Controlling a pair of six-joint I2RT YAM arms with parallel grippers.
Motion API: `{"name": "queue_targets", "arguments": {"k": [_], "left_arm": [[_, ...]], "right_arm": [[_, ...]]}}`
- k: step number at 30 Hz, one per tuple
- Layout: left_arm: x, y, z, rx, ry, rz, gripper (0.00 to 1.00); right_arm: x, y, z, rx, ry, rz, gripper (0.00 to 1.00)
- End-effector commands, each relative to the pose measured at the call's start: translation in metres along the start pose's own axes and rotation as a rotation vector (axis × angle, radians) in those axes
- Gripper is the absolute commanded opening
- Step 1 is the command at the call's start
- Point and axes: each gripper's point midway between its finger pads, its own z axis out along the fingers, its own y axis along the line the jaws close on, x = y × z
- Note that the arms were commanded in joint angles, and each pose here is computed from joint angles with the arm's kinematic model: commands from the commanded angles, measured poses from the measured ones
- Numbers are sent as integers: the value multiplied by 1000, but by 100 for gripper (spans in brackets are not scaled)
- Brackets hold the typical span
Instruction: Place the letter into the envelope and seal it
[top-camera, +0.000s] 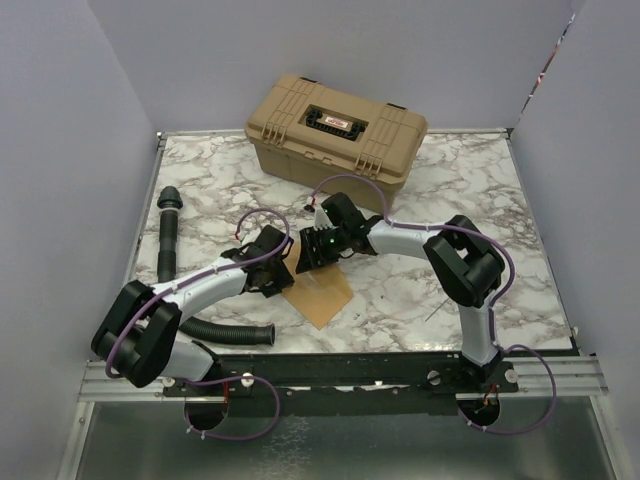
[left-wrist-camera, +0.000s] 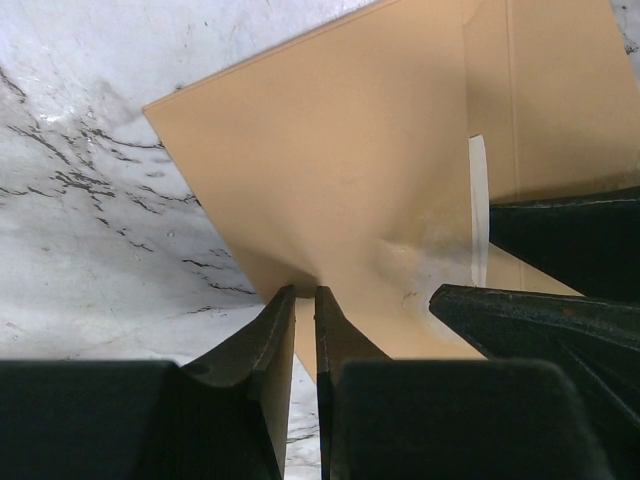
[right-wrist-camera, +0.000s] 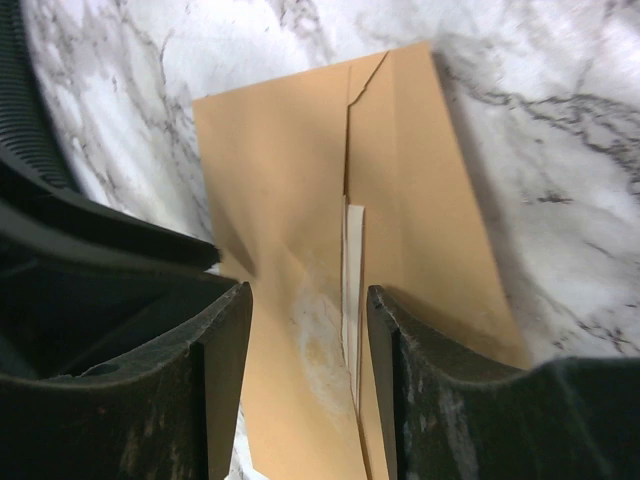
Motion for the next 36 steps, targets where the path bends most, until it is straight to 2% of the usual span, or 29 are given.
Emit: {"name": "queue_targets", "arguments": {"k": [1, 4, 8, 14, 19, 23, 31, 36], "left_arm": [[-12, -5, -17, 28, -37, -20, 47], [-11, 1, -20, 16, -35, -29, 59], [5, 18, -12, -29, 28, -29, 61], [13, 23, -3, -56, 70, 2, 52], [20, 28, 7, -69, 91, 9, 41], [21, 29, 9, -64, 92, 12, 36], [19, 28, 9, -54, 80, 21, 35], [11, 22, 4, -32, 52, 31, 37]], "right_arm": [[-12, -9, -14, 150, -14, -22, 55], [-8, -9, -13, 141, 5, -18, 56], [-3, -5, -12, 117, 22, 4, 56], [4, 0, -12, 82, 49, 22, 50], [13, 4, -8, 41, 65, 56, 49], [21, 7, -4, 6, 76, 95, 49], [22, 15, -3, -32, 74, 121, 51], [3, 18, -18, 29, 16, 95, 53]]}}
